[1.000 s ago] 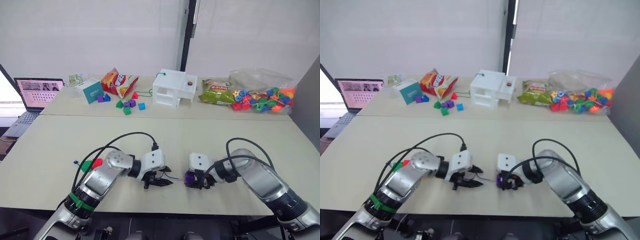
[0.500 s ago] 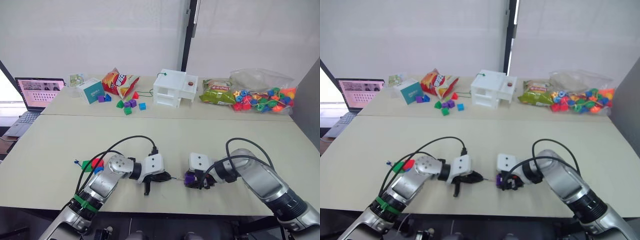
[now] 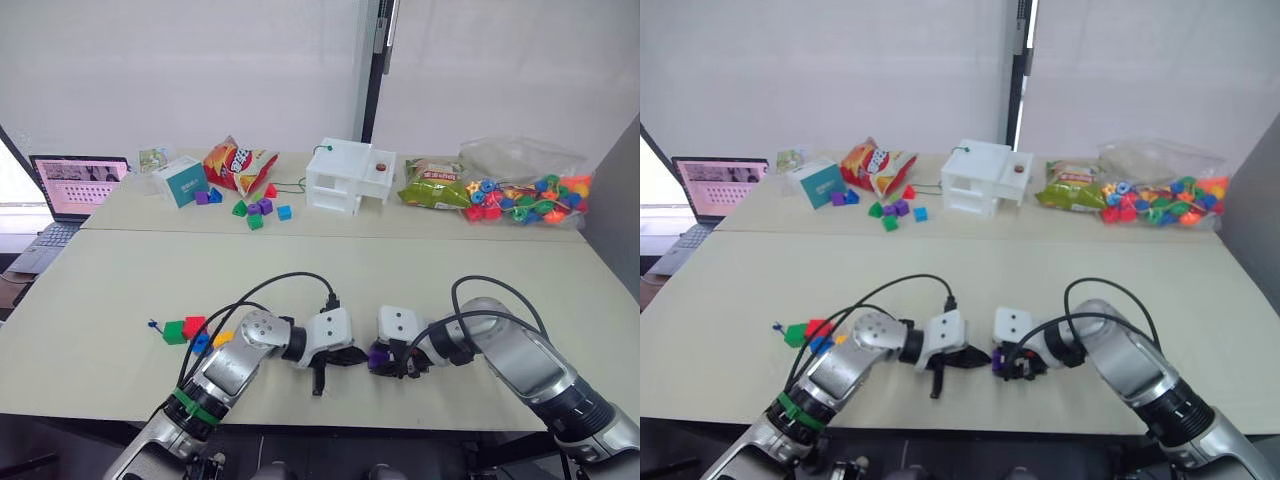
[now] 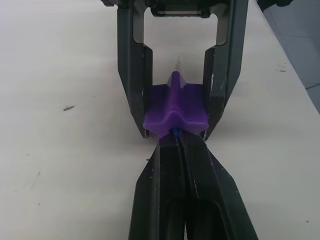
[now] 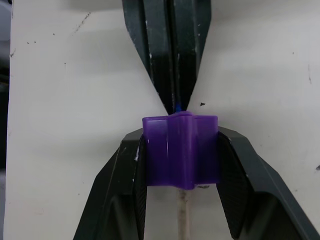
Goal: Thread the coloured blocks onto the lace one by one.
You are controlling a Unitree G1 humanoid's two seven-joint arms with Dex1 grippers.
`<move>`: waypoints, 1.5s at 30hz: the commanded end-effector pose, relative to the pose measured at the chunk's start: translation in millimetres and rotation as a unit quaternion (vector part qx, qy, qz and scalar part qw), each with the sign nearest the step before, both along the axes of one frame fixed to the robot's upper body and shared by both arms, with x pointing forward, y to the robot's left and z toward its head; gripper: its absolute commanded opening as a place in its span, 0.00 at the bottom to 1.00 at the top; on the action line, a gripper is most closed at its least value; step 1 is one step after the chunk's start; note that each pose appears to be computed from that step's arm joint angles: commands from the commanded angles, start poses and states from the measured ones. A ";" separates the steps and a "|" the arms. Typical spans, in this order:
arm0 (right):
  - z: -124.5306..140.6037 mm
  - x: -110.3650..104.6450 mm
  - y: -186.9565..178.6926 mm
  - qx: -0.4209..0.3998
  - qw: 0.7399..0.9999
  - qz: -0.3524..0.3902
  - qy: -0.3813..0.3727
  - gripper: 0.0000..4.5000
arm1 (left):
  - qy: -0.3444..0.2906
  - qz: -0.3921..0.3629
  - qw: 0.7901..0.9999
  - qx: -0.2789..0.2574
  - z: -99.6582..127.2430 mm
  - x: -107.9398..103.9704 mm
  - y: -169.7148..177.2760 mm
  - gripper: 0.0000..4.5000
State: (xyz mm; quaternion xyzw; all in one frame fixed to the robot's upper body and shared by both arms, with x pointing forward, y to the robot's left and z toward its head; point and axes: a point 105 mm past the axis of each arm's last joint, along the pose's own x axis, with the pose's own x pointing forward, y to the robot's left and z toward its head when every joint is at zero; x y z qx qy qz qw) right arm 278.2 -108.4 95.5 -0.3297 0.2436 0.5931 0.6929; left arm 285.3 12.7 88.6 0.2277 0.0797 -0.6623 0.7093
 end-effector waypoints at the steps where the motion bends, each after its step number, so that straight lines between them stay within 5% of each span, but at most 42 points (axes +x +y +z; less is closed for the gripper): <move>1: 1.5 -1.1 3.1 0.001 1.000 0.006 -0.003 0.30 | -0.014 -0.010 1.000 -0.005 9.4 -1.0 -8.1 0.01; 4: 1.0 0.0 3.3 0.000 1.000 0.003 -0.005 0.30 | 0.000 0.000 1.000 -0.007 12.3 -0.2 -4.9 0.01; 11: 2.5 2.7 3.4 0.007 1.000 -0.009 -0.007 0.30 | 0.023 -0.007 1.000 -0.004 17.7 -6.1 5.9 0.48; 12: 4.6 3.6 3.1 0.013 1.000 -0.015 -0.008 0.54 | 0.020 -0.006 1.000 -0.001 18.2 -6.3 7.1 0.56; 17: 11.9 1.7 0.1 0.024 0.999 -0.025 -0.008 0.91 | 0.007 -0.006 1.000 0.010 18.9 -5.4 9.4 0.92; 18: 13.8 0.9 -1.9 0.024 0.999 -0.027 -0.009 0.99 | 0.005 -0.006 1.000 0.012 19.0 -5.0 9.0 0.93; 33: 10.0 -8.1 -47.9 -0.002 0.997 -0.078 -0.029 1.00 | -0.026 -0.008 0.999 0.042 -1.0 7.5 -33.0 0.93; 42: 3.6 -5.7 -46.1 -0.001 0.996 -0.078 -0.034 1.00 | -0.034 -0.020 0.998 0.057 -8.1 7.6 -37.3 0.32; 45: 1.6 -5.1 -43.8 0.001 0.997 -0.074 -0.035 1.00 | -0.032 -0.024 0.997 0.059 -8.6 6.5 -35.2 0.30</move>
